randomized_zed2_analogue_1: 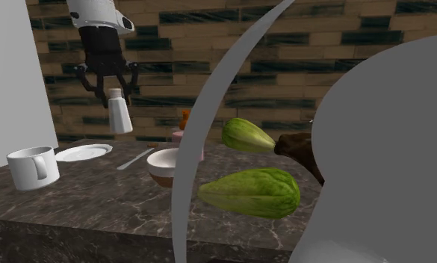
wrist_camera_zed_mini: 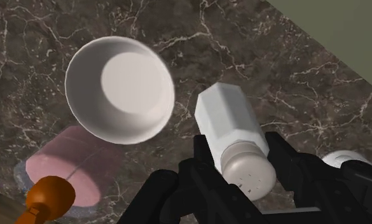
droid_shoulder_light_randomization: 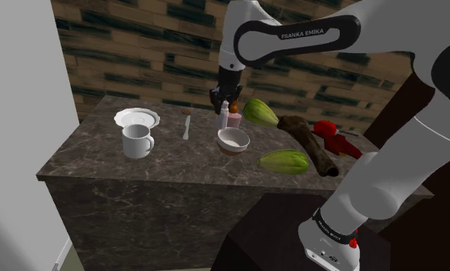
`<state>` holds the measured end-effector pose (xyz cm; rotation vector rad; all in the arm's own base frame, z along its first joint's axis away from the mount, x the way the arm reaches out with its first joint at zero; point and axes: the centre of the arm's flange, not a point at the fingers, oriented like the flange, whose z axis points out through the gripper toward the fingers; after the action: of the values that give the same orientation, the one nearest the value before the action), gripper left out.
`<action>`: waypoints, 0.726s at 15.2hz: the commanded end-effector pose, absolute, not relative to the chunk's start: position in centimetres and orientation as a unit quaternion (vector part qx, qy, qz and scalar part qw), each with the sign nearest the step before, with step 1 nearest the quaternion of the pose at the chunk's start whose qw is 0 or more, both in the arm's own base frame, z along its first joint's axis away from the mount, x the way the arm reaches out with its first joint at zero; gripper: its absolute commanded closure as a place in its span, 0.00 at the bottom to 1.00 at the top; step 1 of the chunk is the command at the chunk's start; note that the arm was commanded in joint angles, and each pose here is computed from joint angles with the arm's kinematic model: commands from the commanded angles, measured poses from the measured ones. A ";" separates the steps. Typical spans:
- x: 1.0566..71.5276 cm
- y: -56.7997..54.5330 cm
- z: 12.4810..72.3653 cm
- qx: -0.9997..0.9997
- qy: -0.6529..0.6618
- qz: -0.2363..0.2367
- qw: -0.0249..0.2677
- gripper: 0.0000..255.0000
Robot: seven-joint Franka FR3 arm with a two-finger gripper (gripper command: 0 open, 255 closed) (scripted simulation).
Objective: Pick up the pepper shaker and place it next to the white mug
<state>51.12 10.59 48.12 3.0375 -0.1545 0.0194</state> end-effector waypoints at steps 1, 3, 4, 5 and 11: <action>51.6 13.1 48.4 0.997 -0.051 0.006 0.050 1.00; 52.3 15.7 48.4 0.997 -0.051 0.006 0.050 1.00; 52.6 17.0 48.4 0.997 -0.051 0.006 0.050 1.00; 52.9 18.2 48.4 0.997 -0.051 0.006 0.050 1.00; 54.5 24.5 47.9 0.997 -0.051 0.006 0.050 1.00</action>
<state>54.44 23.90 47.92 3.0379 -0.1546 0.0195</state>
